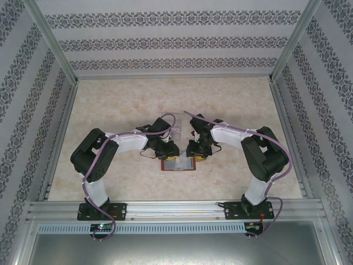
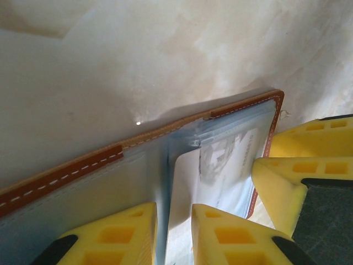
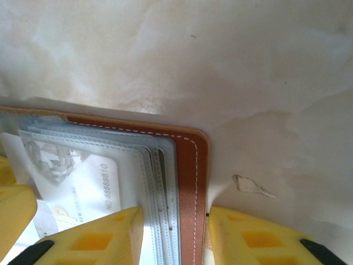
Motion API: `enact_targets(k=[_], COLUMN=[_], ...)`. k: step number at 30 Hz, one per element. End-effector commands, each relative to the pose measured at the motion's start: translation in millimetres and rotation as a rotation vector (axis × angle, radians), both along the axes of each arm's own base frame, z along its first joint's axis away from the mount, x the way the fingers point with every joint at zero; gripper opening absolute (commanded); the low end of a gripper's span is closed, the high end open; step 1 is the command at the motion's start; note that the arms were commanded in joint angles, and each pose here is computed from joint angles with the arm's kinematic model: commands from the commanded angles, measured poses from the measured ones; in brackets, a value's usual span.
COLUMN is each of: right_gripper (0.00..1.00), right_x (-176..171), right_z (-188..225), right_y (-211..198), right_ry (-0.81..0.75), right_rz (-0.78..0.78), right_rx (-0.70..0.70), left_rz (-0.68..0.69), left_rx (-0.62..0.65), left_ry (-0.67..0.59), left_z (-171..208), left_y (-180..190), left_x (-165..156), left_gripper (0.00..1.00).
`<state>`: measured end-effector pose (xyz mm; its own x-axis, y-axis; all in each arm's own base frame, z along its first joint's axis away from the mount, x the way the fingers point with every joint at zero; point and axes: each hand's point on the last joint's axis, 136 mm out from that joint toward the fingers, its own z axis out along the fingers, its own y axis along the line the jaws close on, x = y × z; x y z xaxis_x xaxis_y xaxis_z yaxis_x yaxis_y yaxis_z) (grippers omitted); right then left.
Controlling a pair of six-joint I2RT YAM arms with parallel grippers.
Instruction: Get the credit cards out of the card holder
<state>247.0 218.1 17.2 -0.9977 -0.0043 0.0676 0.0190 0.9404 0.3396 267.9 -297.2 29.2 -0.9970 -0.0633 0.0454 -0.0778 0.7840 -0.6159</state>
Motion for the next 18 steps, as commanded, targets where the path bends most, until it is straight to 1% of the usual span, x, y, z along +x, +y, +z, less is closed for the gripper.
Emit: enact_targets(k=[1,11,18], right_gripper=[0.37,0.37,0.37], right_x=[-17,-18,-19], right_z=[-15,-15,-15], right_y=[-20,-20,-21], right_ry=[0.06,0.063,0.065], right_rz=[0.009,0.01,0.01], right_rx=[-0.097,-0.099,-0.1], left_rz=[0.004,0.003,0.001], left_rx=[0.011,-0.08,-0.083], left_ry=[0.011,0.019,0.006], left_z=[-8,-6,-2], left_y=[5,-8,-8], left_x=[-2,-1,0], left_gripper=[0.24,0.24,0.17])
